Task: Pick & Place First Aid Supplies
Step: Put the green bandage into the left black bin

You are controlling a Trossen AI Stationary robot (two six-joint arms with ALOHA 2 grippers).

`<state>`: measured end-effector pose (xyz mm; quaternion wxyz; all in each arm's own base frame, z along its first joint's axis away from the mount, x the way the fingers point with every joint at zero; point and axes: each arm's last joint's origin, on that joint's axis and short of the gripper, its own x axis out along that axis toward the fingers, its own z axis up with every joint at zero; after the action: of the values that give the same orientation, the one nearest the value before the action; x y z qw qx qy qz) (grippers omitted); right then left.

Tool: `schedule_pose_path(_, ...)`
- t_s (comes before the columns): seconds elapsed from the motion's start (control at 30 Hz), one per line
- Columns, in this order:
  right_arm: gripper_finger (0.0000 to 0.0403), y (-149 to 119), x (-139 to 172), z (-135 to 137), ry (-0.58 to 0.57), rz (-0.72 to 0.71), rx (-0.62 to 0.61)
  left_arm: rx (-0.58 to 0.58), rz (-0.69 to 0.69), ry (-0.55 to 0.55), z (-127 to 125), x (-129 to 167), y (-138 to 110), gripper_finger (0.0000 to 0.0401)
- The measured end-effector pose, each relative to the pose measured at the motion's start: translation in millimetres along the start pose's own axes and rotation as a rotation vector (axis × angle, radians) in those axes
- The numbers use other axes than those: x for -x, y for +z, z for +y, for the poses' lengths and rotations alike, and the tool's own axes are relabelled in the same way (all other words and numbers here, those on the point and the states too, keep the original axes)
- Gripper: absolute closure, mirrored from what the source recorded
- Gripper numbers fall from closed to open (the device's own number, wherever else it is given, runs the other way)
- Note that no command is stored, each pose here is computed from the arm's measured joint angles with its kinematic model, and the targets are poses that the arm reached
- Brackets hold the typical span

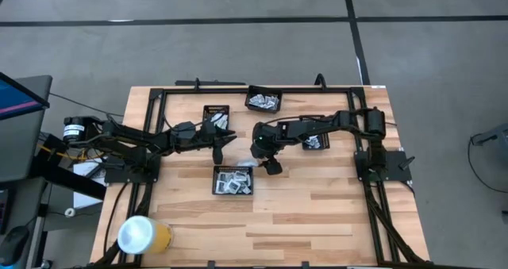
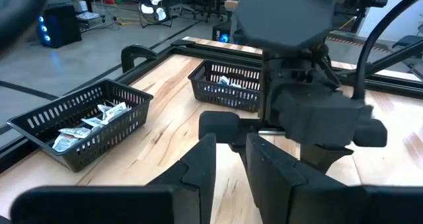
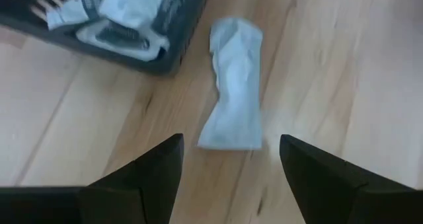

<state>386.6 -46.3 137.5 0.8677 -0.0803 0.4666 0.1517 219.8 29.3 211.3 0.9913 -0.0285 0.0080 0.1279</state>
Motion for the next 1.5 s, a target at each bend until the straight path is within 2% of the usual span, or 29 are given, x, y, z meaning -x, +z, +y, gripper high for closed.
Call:
schedule_pose_path(0.47, 0.0159, 1, -5, -1, 0.030, -0.036, 0.019, 0.003, -0.001, 0.014, 0, 0, 0, 0.0316)
schedule_pose_path(0.7, 0.0159, -11, -18, -9, 0.145, -0.045, -0.096, 0.003, -0.001, 0.014, 0, 0, 0, 0.0316)
schedule_pose_path(1.07, 0.0163, -13, -19, -13, 0.141, -0.050, -0.112, 0.000, -0.001, 0.026, 1, 0, 0, 0.0316)
schedule_pose_path(1.23, 0.0205, -14, -19, -16, 0.130, -0.052, -0.117, 0.000, 0.002, 0.036, 4, 0, 0, 0.0316)
schedule_pose_path(1.5, 0.0316, -15, -19, -19, 0.115, -0.054, -0.122, -0.001, 0.006, 0.035, 3, 0, -1, 0.0316)
